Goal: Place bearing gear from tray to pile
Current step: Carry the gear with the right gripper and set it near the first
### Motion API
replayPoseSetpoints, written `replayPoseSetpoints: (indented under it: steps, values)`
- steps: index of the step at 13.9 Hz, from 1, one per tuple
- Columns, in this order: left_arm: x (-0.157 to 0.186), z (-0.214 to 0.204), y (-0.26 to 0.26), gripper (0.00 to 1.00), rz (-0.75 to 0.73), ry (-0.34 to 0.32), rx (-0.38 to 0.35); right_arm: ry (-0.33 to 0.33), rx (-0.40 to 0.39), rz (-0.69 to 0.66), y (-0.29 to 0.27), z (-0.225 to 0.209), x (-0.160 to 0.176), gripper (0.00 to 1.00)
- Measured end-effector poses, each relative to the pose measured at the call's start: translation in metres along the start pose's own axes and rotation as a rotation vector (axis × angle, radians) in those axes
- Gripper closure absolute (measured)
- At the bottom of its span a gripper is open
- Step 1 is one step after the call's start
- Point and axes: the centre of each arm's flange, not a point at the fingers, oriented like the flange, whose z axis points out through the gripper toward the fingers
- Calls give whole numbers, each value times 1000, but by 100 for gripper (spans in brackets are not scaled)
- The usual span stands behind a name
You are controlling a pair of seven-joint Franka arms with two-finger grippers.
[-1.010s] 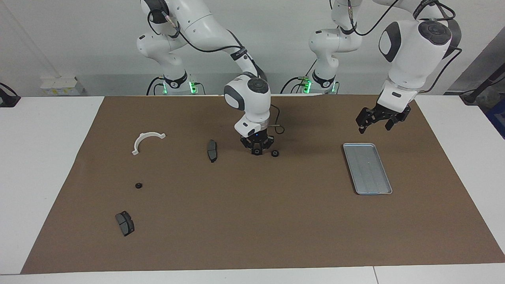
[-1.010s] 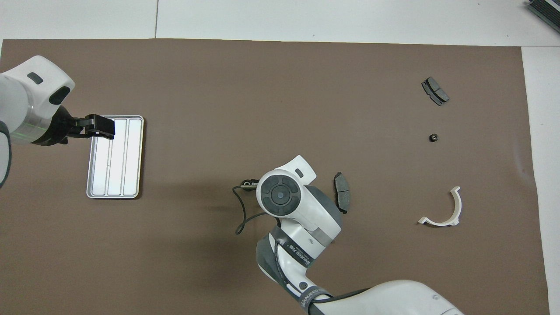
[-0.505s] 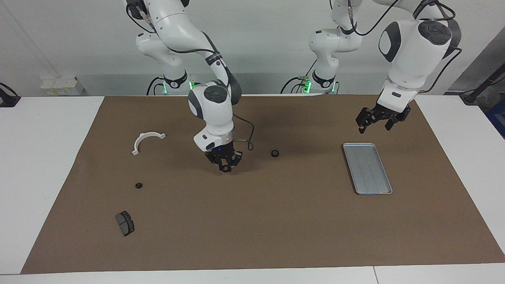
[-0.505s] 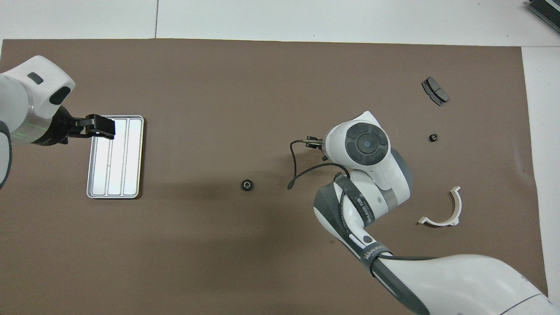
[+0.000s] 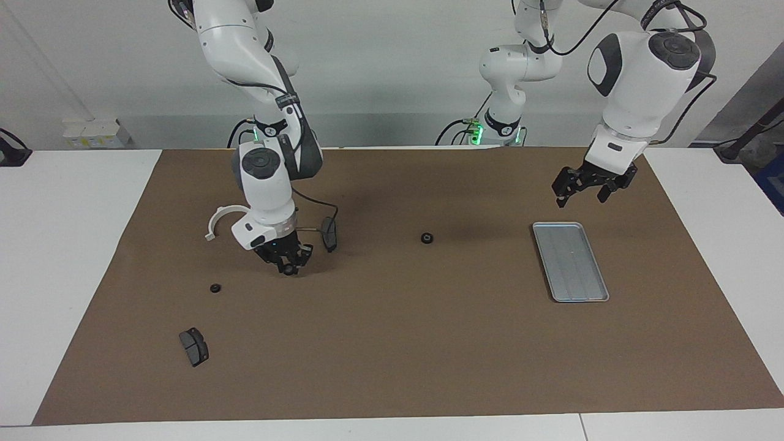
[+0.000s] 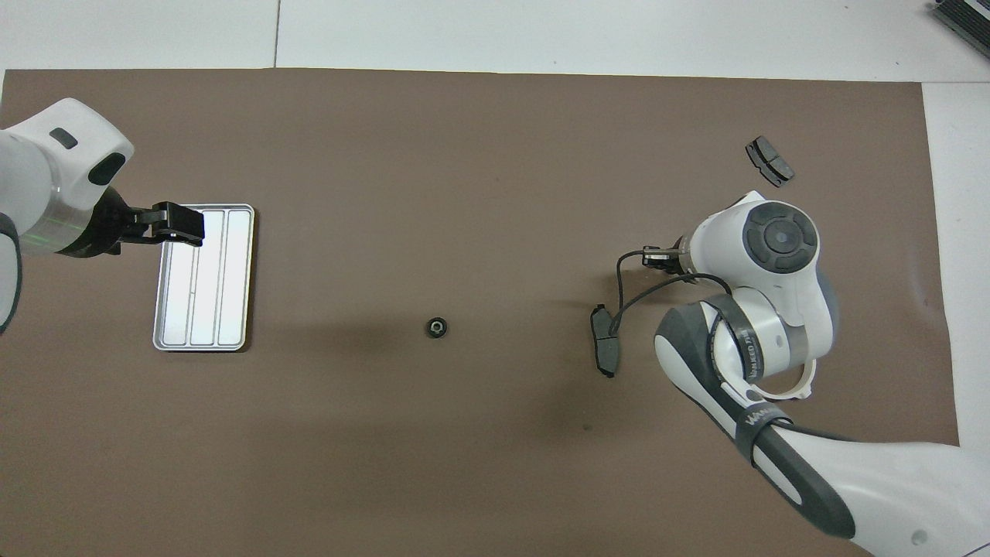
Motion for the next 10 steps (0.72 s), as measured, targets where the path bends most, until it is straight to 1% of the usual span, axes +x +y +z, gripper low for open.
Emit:
replayPoseSetpoints:
  steps: [2, 6, 7, 8, 10]
  values:
    - [0, 0, 0, 0, 0, 0, 0, -30, -15, -24, 36, 8, -11, 65]
    - [0, 0, 1, 0, 2, 1, 0, -64, -26, -78, 93, 15, -21, 65]
    - [0, 0, 1, 0, 2, 1, 0, -70, -27, -87, 102, 17, -23, 59]
    - [0, 0, 1, 0, 2, 0, 0, -73, -28, -90, 106, 18, -24, 59]
    - [-1, -1, 1, 0, 2, -1, 0, -71, -27, -95, 104, 17, -24, 43]
